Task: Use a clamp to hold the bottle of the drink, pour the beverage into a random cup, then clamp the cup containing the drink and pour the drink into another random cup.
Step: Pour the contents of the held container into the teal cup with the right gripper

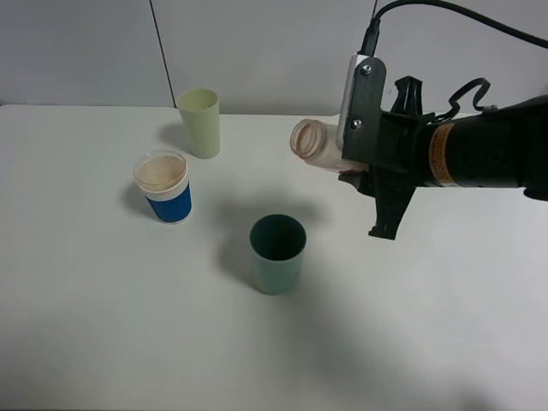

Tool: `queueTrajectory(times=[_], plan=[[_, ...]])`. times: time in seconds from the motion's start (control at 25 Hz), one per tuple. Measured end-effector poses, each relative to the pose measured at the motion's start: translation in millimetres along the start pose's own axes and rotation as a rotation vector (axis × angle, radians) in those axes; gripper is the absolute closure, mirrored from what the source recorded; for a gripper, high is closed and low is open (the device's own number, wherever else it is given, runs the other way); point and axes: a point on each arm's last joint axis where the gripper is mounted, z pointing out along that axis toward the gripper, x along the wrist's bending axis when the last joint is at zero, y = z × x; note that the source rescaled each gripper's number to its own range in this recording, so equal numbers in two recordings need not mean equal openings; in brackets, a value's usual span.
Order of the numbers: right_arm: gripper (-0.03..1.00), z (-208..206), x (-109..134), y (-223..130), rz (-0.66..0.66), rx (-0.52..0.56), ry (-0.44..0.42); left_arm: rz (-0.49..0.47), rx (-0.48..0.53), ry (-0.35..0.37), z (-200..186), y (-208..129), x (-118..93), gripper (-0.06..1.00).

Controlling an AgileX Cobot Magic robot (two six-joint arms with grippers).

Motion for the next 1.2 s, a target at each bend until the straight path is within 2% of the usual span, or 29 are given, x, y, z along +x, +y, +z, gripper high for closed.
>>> queueTrajectory(times=[0.32, 0.68, 0.96, 1.2], plan=[[0.93, 0, 2, 3, -0.040, -0.005, 0.005, 0.000, 0.000, 0.000, 0, 0, 0, 0.17], [0.93, 0, 1, -2, -0.075, 0.053, -0.011, 0.000, 0.000, 0.000, 0, 0, 0, 0.17], [0.93, -1, 9, 9, -0.102, 0.027, 0.016, 0.000, 0.000, 0.000, 0, 0, 0, 0.17], [0.93, 0, 19, 3, -0.126, 0.044, 0.046, 0.000, 0.000, 0.000, 0, 0, 0, 0.17]])
